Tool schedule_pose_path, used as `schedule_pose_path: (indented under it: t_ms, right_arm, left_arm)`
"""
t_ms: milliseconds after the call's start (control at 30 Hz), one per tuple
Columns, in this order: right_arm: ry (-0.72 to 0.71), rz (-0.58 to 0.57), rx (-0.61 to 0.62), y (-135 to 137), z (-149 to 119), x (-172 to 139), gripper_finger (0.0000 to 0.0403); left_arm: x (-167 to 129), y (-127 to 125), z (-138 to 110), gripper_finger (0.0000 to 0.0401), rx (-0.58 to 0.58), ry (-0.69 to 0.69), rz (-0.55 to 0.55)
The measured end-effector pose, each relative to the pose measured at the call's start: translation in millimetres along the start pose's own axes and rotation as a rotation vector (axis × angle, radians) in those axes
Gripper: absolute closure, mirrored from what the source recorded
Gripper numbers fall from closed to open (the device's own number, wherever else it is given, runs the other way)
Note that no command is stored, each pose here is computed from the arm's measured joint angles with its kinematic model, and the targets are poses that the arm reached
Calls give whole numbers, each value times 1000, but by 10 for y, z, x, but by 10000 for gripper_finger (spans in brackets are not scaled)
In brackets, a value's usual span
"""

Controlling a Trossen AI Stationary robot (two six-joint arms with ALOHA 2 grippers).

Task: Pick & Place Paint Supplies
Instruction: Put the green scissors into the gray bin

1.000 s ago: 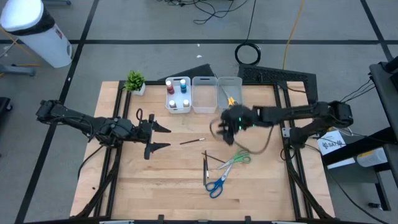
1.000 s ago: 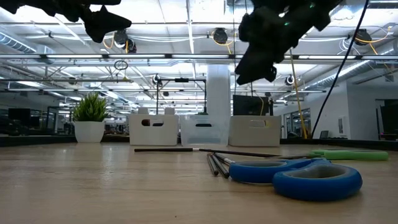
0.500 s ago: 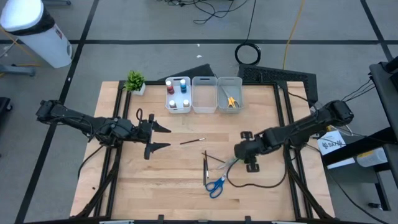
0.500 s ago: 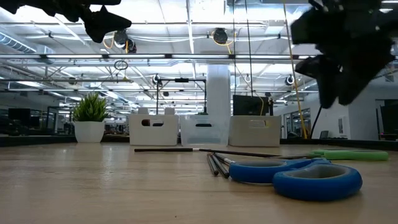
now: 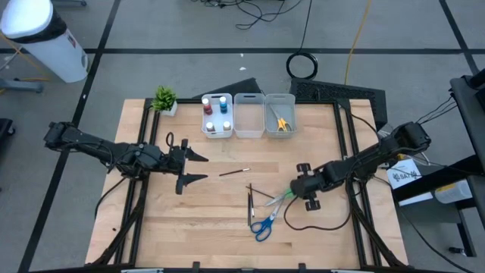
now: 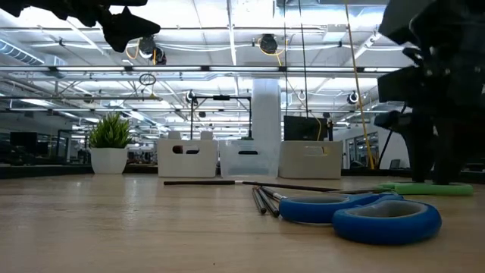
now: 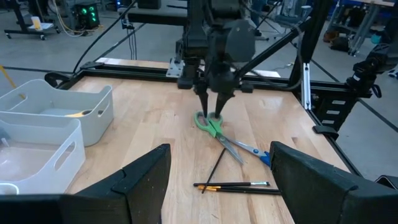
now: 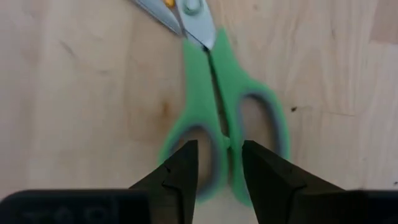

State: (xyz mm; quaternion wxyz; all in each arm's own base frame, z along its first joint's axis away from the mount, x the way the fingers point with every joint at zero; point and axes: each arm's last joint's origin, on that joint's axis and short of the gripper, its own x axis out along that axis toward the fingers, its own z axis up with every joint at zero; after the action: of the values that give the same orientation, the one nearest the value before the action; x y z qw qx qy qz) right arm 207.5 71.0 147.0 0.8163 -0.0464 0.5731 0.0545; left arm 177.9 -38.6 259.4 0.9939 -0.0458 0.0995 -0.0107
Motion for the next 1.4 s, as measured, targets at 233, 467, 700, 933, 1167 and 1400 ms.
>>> schedule_pose_path:
  t_ms: [233,467,700,933,1167,1400]
  right_arm:
    - [-74,11,27,-23,-182,188,296]
    - [-46,-51,148,-63,-352,296,315]
    - [-8,-61,227,-79,-464,339,337]
    - [-114,-59,302,-57,-341,280,337]
    - [-253,-58,282,-7,-77,24,337]
    - [-387,-28,305,9,106,-180,337]
  left_arm:
    - [0,2,1,116,2,-2,8]
    - [-1,7,2,116,1,-4,24]
    - [0,7,1,116,0,-4,25]
    - [-1,7,1,116,-1,-4,25]
    - [-1,8,1,116,-1,-4,25]
    - [-1,7,-1,116,-2,-1,25]
